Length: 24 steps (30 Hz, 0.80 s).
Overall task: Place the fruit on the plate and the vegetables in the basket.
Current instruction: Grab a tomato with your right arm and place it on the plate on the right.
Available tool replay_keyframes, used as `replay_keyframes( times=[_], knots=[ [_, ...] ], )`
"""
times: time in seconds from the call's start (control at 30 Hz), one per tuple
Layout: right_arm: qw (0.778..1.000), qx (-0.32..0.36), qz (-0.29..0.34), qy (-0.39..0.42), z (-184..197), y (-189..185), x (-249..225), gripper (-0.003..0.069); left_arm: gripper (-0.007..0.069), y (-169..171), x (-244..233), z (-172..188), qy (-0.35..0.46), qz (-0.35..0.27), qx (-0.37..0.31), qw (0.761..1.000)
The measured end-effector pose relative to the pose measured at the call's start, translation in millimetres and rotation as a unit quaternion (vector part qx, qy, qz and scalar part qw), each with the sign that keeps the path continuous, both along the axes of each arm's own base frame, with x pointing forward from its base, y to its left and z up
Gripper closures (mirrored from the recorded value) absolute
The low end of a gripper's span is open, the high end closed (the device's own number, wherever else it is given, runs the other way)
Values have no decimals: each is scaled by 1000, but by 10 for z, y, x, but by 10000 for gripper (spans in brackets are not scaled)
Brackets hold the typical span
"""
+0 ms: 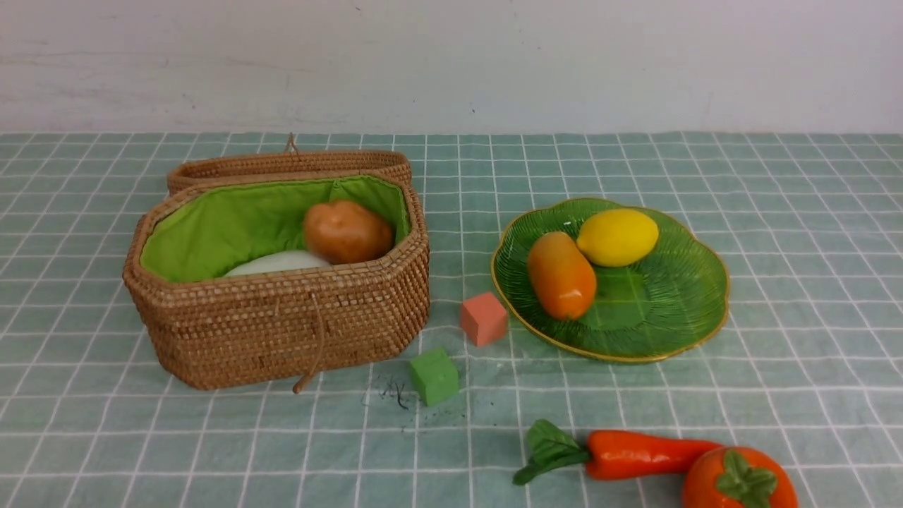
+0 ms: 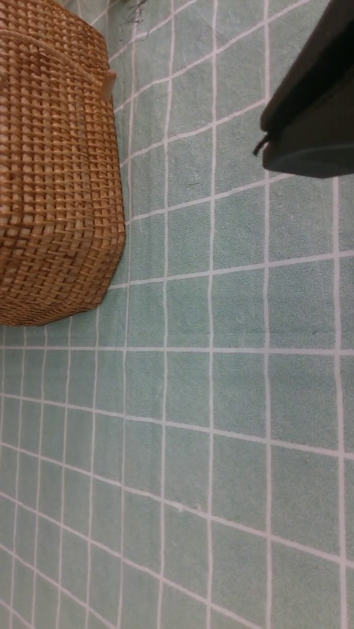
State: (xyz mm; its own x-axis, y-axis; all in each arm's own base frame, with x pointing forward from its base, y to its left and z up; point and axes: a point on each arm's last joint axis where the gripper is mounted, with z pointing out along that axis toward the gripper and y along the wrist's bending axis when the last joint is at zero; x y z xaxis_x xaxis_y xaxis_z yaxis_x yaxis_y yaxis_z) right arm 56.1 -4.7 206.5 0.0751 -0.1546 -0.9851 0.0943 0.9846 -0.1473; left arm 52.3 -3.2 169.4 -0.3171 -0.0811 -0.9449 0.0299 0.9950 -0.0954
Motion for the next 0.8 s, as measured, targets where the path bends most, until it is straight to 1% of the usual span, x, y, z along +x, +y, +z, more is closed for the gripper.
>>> replay_keyframes(
  times=[0.07, 0.13, 0.2, 0.23, 0.27, 0.33, 0.43, 0.47, 0.5, 0.53, 0.57, 0.6, 0.63, 0.67, 0.7, 0.73, 0.77, 0.8],
  knots=[
    [999, 35, 0, -17, 25, -6, -3, 418, 608, 0, 0, 0, 0, 0, 0, 1000],
    [994, 90, -1, -54, 80, -23, -13, 418, 608, 0, 0, 0, 0, 0, 0, 1000],
    [976, 180, 0, -120, 176, -62, -41, 418, 608, 0, 0, 0, 0, 0, 0, 1000],
    [974, 186, -1, -131, 194, -69, -48, 418, 608, 0, 0, 0, 0, 0, 0, 1000],
    [963, 215, 1, -165, 244, -88, -69, 418, 608, 0, 0, 0, 0, 0, 0, 1000],
    [951, 232, 7, -206, 364, -101, -110, 418, 608, 0, 0, 0, 0, 0, 0, 1000],
    [944, 242, 20, -223, 561, -88, -156, 418, 608, 0, 0, 0, 0, 0, 0, 1000],
    [943, 244, 30, -225, 748, -71, -186, 418, 608, 0, 0, 0, 0, 0, 0, 1000],
    [944, 246, 39, -216, 953, -52, -193, 418, 608, 0, 0, 0, 0, 0, 0, 1000],
    [945, 245, 40, -214, 981, -49, -192, 418, 608, 0, 0, 0, 0, 0, 0, 1000],
    [947, 246, 44, -204, 1094, -38, -181, 418, 608, 0, 0, 0, 0, 0, 0, 1000],
    [953, 245, 49, -172, 1287, -17, -126, 418, 608, 0, 0, 0, 0, 0, 0, 1000],
    [954, 245, 50, -167, 1335, -15, -109, 418, 608, 0, 0, 0, 0, 0, 0, 1000],
    [961, 241, 53, -126, 1457, 4, -21, 418, 608, 0, 0, 0, 0, 0, 0, 1000],
    [967, 233, 48, -89, 1474, 10, 75, 418, 608, 0, 0, 0, 0, 0, 0, 1000],
    [974, 221, 42, -34, 1466, 16, 216, 418, 608, 0, 0, 0, 0, 0, 0, 1000],
    [976, 215, 40, -5, 1441, 19, 278, 418, 608, 0, 0, 0, 0, 0, 0, 1000],
    [976, 215, 26, 4, 1423, 18, 319, 418, 608, 0, 0, 0, 0, 0, 0, 1000]
  ],
)
